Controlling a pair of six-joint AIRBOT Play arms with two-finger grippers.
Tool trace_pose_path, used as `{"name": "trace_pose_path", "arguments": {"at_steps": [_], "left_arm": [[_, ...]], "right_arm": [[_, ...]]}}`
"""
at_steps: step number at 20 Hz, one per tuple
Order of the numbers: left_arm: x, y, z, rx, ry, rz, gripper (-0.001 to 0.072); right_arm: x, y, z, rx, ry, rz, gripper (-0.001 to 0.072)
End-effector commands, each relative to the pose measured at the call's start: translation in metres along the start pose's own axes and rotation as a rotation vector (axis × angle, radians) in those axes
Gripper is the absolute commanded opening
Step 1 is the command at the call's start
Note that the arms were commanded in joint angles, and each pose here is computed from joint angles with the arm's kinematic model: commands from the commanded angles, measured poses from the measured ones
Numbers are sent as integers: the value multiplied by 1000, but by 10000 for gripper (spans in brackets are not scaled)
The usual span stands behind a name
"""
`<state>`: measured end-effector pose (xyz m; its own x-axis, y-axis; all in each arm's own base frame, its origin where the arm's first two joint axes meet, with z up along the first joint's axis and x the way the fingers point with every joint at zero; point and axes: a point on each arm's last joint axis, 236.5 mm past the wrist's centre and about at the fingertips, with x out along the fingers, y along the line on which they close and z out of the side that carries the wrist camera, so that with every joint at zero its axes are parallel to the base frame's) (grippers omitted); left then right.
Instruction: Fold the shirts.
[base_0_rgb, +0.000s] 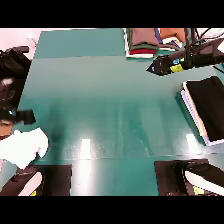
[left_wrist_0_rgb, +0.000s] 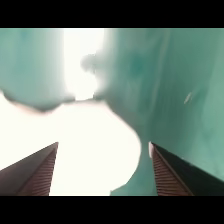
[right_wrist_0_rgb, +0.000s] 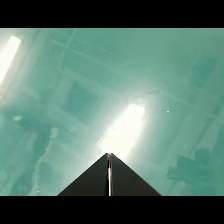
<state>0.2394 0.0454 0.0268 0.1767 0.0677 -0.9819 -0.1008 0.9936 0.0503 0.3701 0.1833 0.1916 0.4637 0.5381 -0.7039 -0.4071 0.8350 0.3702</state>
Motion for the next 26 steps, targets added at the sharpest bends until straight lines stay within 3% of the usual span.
{"name": "trace_pose_path", "arguments": {"at_steps": [1, 5, 6, 7, 8, 9, 11, 14, 17, 19, 22, 26], "left_arm": [[49, 23, -62, -31, 179, 84, 657], [60, 26, -75, -44, 210, 105, 655], [60, 26, -75, -44, 211, 105, 604], [59, 26, -72, -40, 203, 105, 282], [55, 27, -68, -40, 190, 106, 60], [47, 27, -57, -38, 160, 104, 23], [9, 25, -19, -40, 42, 89, 22], [-100, 0, 70, 28, -323, 59, 21], [-238, -61, 135, 153, -788, -60, 20], [-298, -104, 143, 247, -966, -159, 20], [-327, -168, 138, 390, -1024, -287, 19], [-285, -274, 129, 620, -898, -376, 20]], "right_arm": [[0, 0, 0, -1, 1, 1, 21], [0, 0, 0, -1, 0, 1, 21], [0, 1, 0, -1, 0, 1, 21], [0, 1, 0, -1, -1, 1, 21], [0, 1, 1, -1, -2, 1, 21], [0, 0, 3, -1, -10, 0, 21], [-9, -4, 13, 3, -47, -10, 21], [-42, -5, 45, -13, -148, -32, 20], [-84, 0, 79, -47, -271, -54, 20], [-111, 0, 96, -60, -343, -76, 20], [-144, -3, 112, -66, -419, -108, 20], [-170, -6, 122, -49, -475, -134, 20]]}}
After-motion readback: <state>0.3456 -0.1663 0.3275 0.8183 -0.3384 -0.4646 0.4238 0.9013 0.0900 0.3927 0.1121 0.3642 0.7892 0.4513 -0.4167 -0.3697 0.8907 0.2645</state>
